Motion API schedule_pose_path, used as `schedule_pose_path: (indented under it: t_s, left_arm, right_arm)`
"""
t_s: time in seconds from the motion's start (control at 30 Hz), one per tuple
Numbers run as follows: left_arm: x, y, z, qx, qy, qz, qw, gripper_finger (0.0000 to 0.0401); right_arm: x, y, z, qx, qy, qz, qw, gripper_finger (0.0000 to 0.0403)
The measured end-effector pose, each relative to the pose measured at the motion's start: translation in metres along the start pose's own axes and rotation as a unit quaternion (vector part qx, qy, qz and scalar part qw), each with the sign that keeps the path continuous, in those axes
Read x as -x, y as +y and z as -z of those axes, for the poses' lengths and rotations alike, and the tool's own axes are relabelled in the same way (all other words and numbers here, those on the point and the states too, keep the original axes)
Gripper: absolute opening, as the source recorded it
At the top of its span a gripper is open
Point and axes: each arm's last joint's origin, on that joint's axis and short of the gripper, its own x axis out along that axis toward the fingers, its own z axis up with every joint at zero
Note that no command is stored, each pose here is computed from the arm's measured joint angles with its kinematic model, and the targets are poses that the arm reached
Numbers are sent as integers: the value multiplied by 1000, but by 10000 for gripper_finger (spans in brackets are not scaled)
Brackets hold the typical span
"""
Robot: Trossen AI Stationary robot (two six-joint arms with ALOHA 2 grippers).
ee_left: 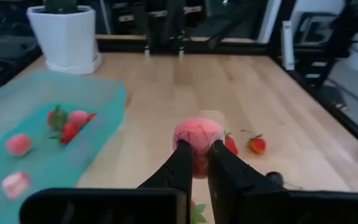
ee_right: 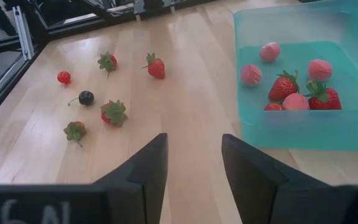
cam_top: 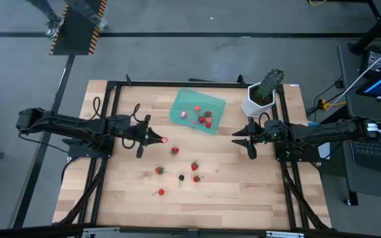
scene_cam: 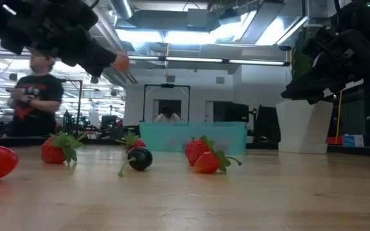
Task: Pick and placing Produce into tupperware
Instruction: Put the pink peach into the light blue bin
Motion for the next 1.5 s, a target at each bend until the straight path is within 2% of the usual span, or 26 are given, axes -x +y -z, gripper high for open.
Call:
schedule_pose_path:
  t_s: [0.17,0.47,0.8,1.13,1.5]
  left_arm:
    - [3,-2,18,15,-9,41,999,22]
    - [11,-6,33,-1,-83,92,992,22]
    - [15,0,43,22,-102,-3,995,19]
    - [15,6,44,39,-101,-113,988,17]
    - [16,10,46,43,-94,-185,977,17]
  right_arm:
    - [0,0,0,0,0,0,1000,154]
    - [0,0,0,0,0,0,1000,154]
    - [0,0,0,0,0,0,1000,154]
    - [0,0,0,1,0,0,1000,154]
    - [0,0,0,3,0,0,1000,154]
